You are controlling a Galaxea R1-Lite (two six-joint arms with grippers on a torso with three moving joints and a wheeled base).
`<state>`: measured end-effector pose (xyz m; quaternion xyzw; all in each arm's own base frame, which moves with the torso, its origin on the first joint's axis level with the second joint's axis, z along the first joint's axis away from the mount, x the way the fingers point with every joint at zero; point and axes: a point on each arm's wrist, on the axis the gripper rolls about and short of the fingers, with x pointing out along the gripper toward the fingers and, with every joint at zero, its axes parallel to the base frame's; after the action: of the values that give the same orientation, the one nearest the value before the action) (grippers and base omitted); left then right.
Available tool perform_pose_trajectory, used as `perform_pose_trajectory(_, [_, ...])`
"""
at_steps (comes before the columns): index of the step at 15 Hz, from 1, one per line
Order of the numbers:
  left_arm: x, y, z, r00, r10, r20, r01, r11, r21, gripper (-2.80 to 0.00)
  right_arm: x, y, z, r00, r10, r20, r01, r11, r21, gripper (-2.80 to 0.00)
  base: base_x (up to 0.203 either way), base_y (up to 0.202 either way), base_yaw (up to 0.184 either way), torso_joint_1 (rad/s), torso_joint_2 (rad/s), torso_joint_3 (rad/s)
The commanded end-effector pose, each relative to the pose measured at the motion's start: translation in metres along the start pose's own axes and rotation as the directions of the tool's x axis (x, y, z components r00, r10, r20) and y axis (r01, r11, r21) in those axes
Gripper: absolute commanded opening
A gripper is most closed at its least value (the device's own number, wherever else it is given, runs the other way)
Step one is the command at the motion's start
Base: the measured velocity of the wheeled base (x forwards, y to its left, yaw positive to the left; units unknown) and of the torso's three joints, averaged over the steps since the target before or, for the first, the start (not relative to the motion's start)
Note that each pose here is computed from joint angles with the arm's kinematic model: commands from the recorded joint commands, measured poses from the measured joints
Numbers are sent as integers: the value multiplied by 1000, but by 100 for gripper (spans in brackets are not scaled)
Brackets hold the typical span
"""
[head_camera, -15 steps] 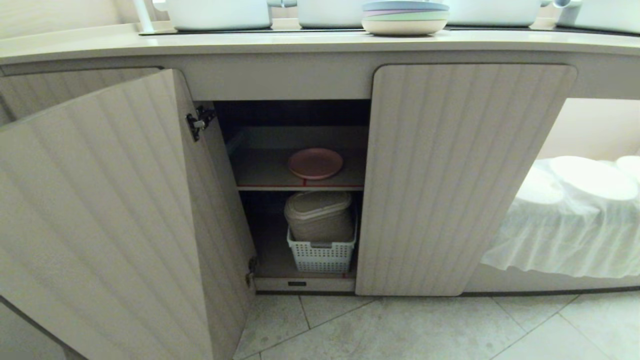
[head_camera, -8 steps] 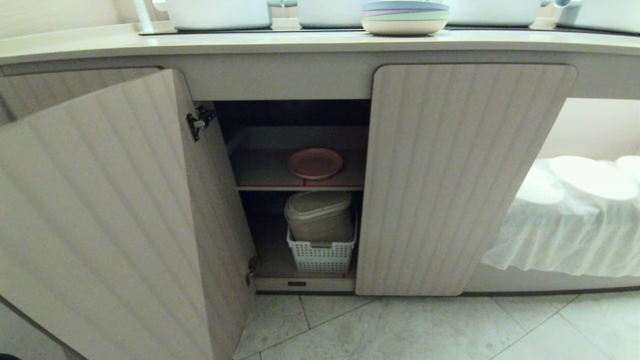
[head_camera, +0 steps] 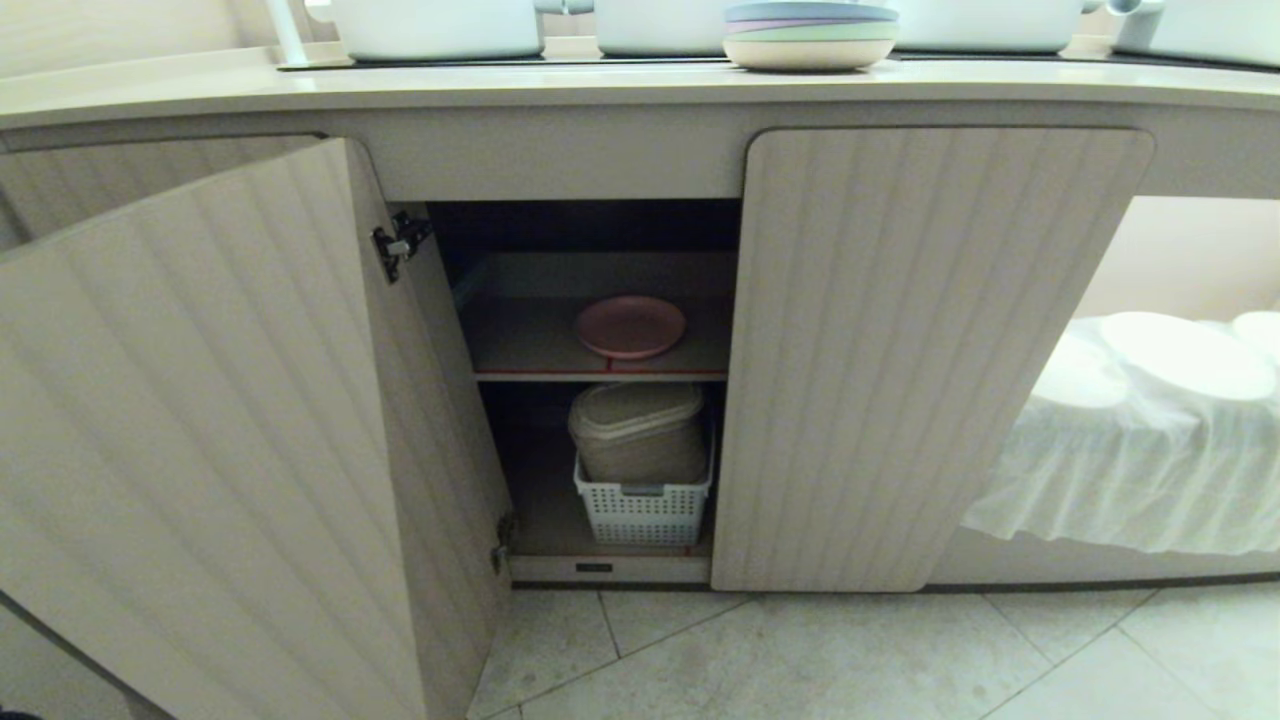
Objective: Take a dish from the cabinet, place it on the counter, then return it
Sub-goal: Close the cabinet door
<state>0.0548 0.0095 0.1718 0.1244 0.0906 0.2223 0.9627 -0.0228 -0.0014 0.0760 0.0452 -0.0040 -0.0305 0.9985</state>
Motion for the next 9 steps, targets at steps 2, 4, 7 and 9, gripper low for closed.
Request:
perform_pose_trajectory(2, [-4, 1, -3, 1000, -2, 12, 2, 1000, -5, -280, 0, 0, 0, 1000, 0, 1, 0, 1000, 0, -280, 0, 0, 0, 0, 0, 0])
perform_pose_trajectory(4, [-5, 2, -5, 1000, -6, 18, 7, 1000, -7, -280, 0, 0, 0, 1000, 0, 1, 0, 1000, 0, -280, 0, 0, 0, 0, 0, 0])
perform_pose_trajectory(7, [-10, 4, -8, 1000, 13, 24, -13, 1000, 6, -280, 0, 0, 0, 1000, 0, 1, 0, 1000, 0, -280, 0, 0, 0, 0, 0, 0])
perform_pose_trajectory(9, [-14, 7, -9, 998, 51, 38, -53, 998, 47, -280, 0, 0, 0, 1000, 0, 1, 0, 1000, 0, -280, 0, 0, 0, 0, 0, 0])
